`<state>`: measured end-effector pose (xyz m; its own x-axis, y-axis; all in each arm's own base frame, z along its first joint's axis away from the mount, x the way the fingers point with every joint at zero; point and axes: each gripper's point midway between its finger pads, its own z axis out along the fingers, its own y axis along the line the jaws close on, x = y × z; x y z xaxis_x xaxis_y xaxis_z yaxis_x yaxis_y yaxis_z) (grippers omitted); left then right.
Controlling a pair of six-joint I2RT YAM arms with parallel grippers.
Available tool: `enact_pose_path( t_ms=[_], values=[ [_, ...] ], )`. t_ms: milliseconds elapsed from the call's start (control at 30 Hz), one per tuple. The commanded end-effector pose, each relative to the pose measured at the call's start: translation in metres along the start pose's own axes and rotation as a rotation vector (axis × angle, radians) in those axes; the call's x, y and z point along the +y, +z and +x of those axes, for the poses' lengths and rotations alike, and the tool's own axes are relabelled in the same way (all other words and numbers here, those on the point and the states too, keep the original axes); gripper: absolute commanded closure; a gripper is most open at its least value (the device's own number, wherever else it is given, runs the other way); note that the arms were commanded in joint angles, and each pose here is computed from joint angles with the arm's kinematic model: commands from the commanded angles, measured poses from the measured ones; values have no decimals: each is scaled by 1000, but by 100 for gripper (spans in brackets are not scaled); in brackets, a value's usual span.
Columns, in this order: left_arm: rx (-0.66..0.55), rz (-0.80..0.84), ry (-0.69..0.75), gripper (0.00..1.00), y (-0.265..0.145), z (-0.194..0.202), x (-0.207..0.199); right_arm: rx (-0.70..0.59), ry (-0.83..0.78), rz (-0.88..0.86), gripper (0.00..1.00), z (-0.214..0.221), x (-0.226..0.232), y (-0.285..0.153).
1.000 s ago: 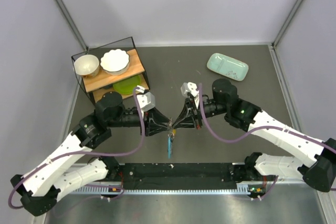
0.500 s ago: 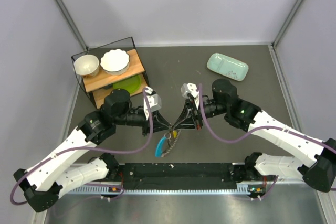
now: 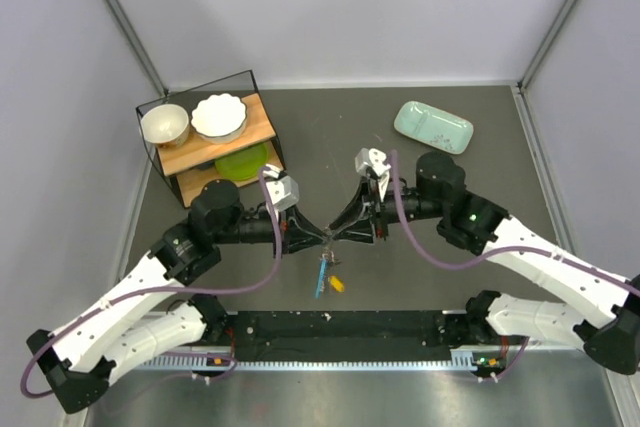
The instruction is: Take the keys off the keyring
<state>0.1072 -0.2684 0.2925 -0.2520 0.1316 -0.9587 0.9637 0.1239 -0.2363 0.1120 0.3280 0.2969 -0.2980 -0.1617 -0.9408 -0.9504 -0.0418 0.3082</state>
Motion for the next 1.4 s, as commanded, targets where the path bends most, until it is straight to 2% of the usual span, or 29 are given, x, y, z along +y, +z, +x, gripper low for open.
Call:
enact_pose_path(
  t_ms=[0,133,233,300,433,600,733,833,867,900,967,1000,1100,1167,1367],
  values=[
    [-182,27,42,100,-3,-39,-10,-135,-77,93,68,-35,-1,-15],
    [-231,-16,12,100,-3,-43,-3,-172,-71,196,67,-41,-11,-24],
    [-242,-103,13,100,-6,-41,12,-229,-24,365,67,-43,-34,-38],
    [-232,-234,-6,100,-12,-35,33,-275,7,437,67,-45,-42,-47],
    [-225,-437,-12,100,-34,-28,61,-263,130,544,65,-16,-66,-49],
    [-155,-694,-46,100,-67,-6,96,-277,352,736,64,21,-104,-54],
    [-130,-842,-82,100,-89,7,111,-175,508,799,62,68,-132,-34],
    [-179,-938,-94,100,-109,11,117,-97,527,811,59,85,-138,-10],
    [-215,-960,-92,100,-117,7,115,-36,544,850,58,104,-148,-1],
    [-228,-986,-98,100,-123,8,116,-34,542,843,57,95,-149,9],
    [-271,-1056,-99,100,-139,9,118,59,592,849,56,119,-152,32],
    [-289,-1084,-105,100,-145,10,119,58,605,834,55,112,-154,44],
    [-334,-1161,-115,100,-162,14,122,115,674,800,55,127,-153,72],
    [-364,-1191,-115,100,-172,14,121,129,716,810,55,135,-155,79],
    [-466,-1273,-120,100,-201,11,115,225,708,883,55,163,-164,90]
  ],
)
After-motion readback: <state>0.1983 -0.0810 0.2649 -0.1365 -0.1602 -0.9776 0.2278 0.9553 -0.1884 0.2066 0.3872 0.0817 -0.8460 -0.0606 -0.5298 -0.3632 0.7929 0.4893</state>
